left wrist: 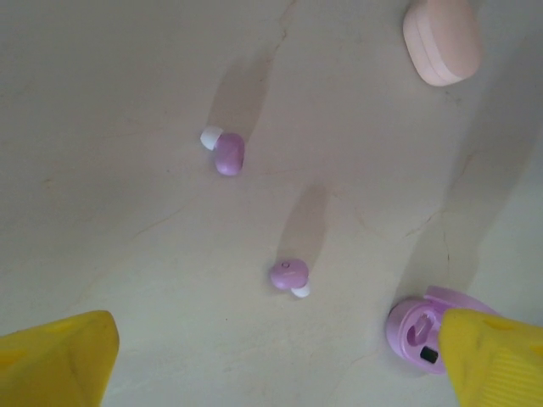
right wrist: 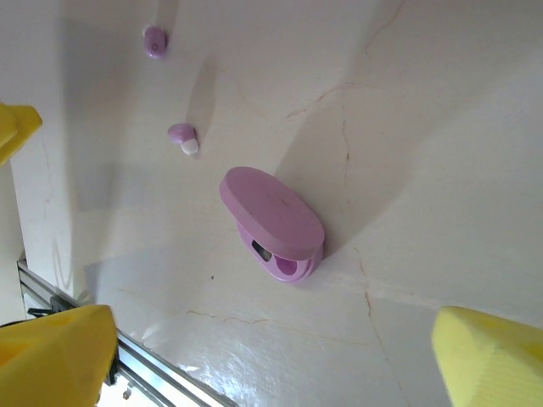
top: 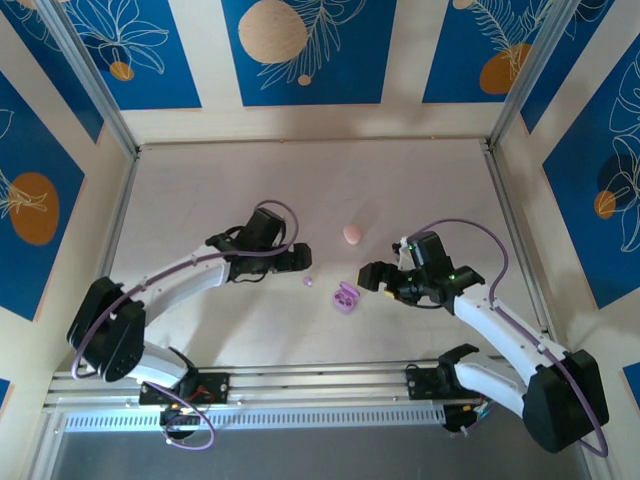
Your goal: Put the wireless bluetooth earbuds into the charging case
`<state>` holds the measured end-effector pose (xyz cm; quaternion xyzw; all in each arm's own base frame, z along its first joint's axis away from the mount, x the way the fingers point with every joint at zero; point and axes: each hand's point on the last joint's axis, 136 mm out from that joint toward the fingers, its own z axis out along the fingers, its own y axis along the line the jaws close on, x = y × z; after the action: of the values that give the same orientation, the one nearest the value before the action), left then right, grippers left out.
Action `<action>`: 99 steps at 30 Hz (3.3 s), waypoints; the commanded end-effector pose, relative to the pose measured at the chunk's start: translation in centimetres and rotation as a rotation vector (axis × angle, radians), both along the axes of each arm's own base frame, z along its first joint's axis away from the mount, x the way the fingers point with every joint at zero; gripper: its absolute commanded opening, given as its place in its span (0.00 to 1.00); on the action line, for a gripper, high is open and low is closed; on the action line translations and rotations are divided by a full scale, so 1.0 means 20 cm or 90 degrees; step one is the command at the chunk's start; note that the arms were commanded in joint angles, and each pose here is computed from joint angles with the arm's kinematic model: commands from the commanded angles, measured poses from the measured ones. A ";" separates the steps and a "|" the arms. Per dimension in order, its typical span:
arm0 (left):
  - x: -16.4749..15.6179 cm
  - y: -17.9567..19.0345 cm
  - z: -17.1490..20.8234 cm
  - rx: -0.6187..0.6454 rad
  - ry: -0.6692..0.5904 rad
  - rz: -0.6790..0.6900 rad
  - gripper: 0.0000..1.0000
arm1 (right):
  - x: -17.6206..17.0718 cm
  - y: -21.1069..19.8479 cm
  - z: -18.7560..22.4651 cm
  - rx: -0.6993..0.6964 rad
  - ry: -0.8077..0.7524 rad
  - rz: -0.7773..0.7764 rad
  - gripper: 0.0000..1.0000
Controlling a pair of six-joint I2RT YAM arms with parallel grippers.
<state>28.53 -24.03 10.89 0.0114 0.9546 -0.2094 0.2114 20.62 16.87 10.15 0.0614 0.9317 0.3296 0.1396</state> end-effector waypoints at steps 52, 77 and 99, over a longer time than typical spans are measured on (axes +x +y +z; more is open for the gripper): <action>-0.08 -0.27 -0.28 -0.189 0.165 0.089 0.53 | 0.03 -0.09 -0.04 -0.041 0.045 -0.037 0.99; -0.10 -0.34 -0.27 -0.017 0.147 0.020 0.51 | 0.01 -0.10 -0.06 -0.034 0.052 -0.038 0.99; -0.14 -0.30 -0.35 0.123 0.169 -0.031 0.61 | 0.00 -0.11 -0.07 -0.022 0.054 -0.041 0.99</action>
<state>26.27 -30.23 4.07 0.0069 0.9856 -0.1459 0.0853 21.10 14.46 8.65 0.1120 0.9424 0.2935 0.1145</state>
